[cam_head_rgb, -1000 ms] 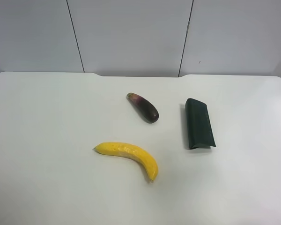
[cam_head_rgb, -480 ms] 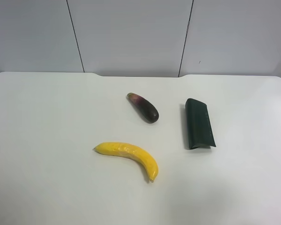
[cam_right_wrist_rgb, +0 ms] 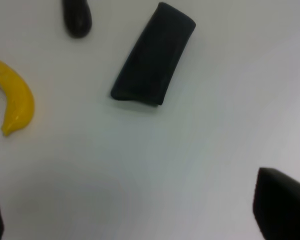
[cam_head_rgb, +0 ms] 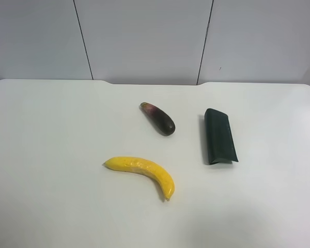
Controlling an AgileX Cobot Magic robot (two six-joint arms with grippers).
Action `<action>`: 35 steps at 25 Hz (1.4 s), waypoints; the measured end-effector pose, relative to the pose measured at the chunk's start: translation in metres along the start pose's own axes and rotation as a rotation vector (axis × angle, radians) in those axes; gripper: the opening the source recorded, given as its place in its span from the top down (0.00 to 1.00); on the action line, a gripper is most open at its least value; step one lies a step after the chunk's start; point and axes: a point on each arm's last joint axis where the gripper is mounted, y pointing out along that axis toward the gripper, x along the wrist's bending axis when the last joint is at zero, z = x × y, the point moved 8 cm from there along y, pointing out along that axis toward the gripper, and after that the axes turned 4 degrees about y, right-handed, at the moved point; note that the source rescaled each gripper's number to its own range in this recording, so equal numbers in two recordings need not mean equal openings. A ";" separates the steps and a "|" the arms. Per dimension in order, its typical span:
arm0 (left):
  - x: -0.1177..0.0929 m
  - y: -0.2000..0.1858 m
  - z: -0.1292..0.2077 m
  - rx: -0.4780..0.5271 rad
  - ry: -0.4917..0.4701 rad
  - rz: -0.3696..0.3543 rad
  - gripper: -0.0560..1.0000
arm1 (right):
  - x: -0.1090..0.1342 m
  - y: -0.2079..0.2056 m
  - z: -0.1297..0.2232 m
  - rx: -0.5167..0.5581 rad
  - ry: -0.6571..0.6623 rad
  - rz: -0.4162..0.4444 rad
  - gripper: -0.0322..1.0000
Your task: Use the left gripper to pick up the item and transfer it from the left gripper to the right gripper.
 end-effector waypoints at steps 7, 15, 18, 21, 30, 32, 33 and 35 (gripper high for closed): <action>0.000 0.000 0.000 0.000 0.000 0.000 0.00 | -0.003 0.000 0.000 0.000 0.025 0.019 0.00; 0.000 0.000 0.000 0.000 0.000 0.000 0.00 | -0.019 0.001 -0.007 -0.043 0.012 0.108 0.00; 0.000 0.000 0.000 0.000 0.000 0.000 0.00 | -0.020 0.006 -0.009 -0.066 0.008 0.114 0.00; 0.000 0.000 0.000 0.000 0.000 0.000 0.00 | -0.021 0.010 -0.009 -0.077 0.010 0.113 0.00; 0.000 0.000 0.000 0.000 0.000 0.000 0.00 | -0.020 0.009 -0.011 -0.087 0.017 0.113 0.00; 0.000 0.000 0.000 0.000 0.000 0.000 0.00 | -0.020 0.009 -0.011 -0.087 0.017 0.113 0.00; 0.000 0.000 0.000 0.000 0.000 0.000 0.00 | -0.020 0.009 -0.011 -0.087 0.017 0.113 0.00; 0.000 0.000 0.000 0.000 -0.001 -0.001 0.00 | -0.020 0.009 -0.011 -0.087 0.017 0.113 0.00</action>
